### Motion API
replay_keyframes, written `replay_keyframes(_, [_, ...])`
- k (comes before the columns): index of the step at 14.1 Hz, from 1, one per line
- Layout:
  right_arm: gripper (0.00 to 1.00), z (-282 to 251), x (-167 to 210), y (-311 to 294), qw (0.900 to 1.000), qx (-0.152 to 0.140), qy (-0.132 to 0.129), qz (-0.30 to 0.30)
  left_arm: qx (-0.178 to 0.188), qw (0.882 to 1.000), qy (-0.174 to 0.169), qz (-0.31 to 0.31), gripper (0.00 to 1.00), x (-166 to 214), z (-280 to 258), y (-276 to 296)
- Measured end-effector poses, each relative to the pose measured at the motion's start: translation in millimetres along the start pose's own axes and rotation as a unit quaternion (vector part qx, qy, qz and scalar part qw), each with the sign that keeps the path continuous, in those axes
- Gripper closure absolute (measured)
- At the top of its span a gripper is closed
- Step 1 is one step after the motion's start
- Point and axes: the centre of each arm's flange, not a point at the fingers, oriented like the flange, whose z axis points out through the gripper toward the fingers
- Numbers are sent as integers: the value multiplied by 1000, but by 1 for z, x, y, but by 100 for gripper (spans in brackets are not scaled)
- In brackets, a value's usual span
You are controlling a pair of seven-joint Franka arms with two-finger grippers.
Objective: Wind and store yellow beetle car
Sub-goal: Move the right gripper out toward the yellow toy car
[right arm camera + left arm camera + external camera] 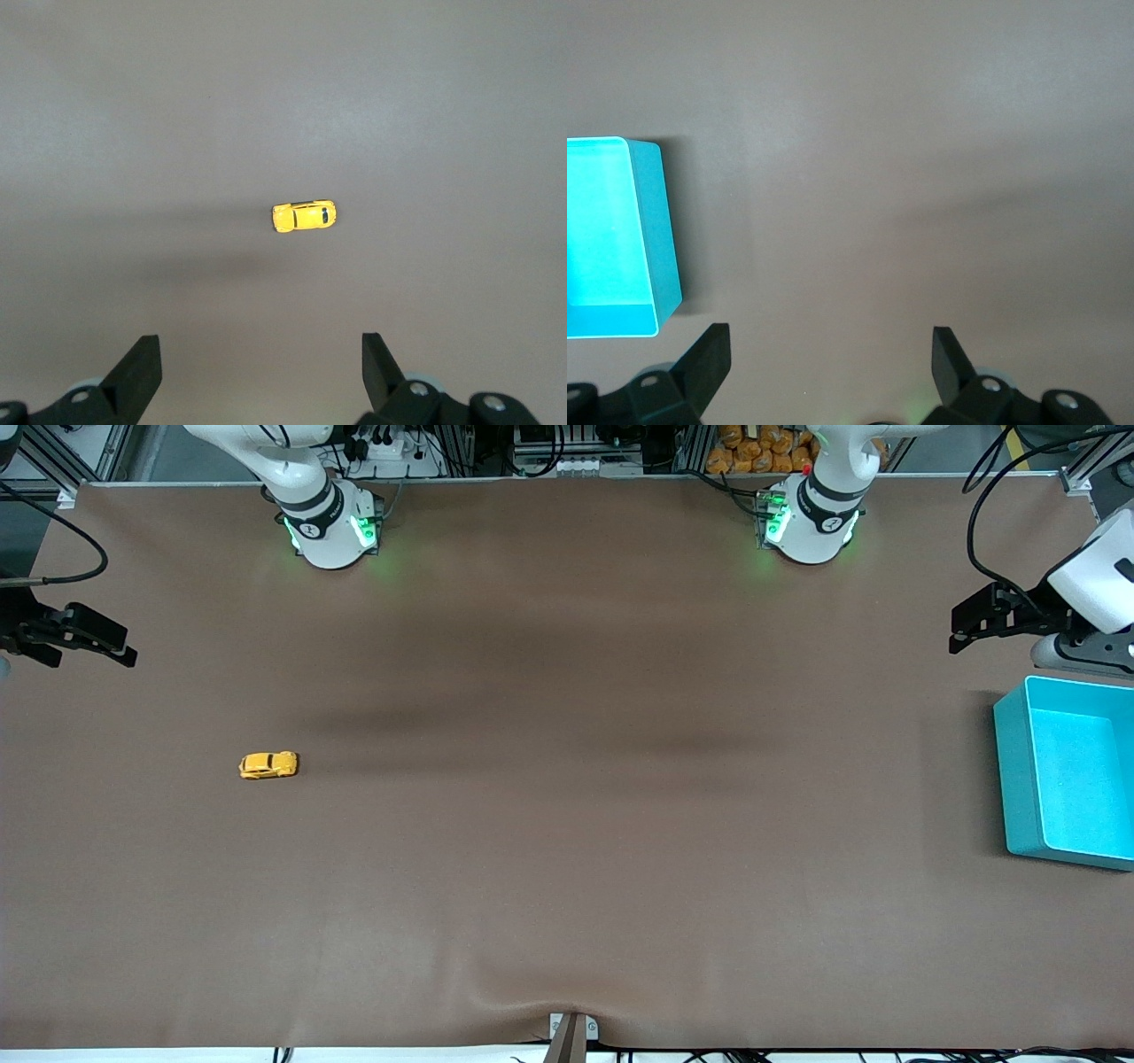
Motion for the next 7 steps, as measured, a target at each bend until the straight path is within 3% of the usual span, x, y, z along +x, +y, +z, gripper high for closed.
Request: replay_keyframes(7, [0, 0, 0, 0, 1000, 0, -1, 0, 0, 1000, 0, -1, 0, 0, 0, -1])
